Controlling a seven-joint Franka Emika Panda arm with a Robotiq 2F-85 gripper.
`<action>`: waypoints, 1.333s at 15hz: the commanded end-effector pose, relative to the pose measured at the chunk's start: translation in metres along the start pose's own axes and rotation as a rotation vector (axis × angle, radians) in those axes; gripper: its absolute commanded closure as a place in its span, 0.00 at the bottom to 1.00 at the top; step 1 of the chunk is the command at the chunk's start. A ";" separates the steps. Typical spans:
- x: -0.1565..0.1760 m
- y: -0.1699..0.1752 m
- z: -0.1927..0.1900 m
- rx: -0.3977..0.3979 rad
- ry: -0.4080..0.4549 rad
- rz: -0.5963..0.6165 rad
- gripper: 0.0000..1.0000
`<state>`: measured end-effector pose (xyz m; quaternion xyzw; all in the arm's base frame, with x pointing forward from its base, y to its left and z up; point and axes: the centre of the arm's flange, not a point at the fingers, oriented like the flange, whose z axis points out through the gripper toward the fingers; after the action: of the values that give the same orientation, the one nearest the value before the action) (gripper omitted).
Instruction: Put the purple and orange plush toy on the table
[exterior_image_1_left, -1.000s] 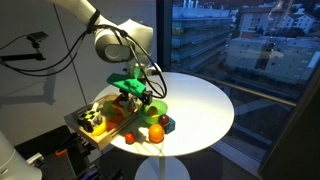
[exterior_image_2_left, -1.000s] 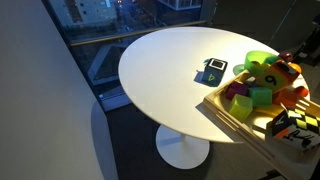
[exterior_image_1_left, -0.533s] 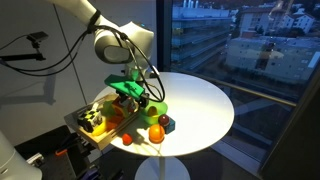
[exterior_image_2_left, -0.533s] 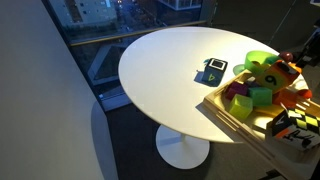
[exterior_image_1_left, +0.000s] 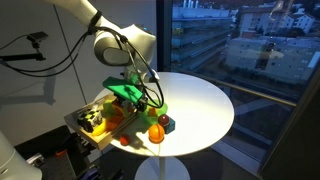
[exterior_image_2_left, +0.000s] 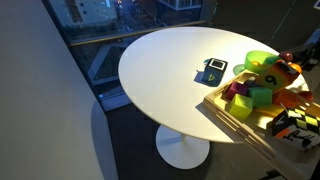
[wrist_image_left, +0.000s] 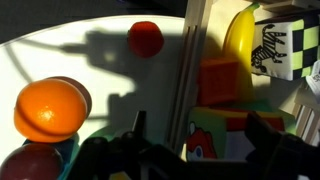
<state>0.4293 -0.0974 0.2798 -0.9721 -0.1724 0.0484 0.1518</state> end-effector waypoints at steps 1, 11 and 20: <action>-0.017 -0.002 -0.008 0.002 -0.013 -0.040 0.00; -0.014 -0.016 0.019 -0.042 -0.063 -0.096 0.00; 0.015 -0.032 0.034 -0.112 -0.033 -0.110 0.00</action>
<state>0.4208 -0.0628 0.2603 -0.9639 -0.2351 0.0495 0.1149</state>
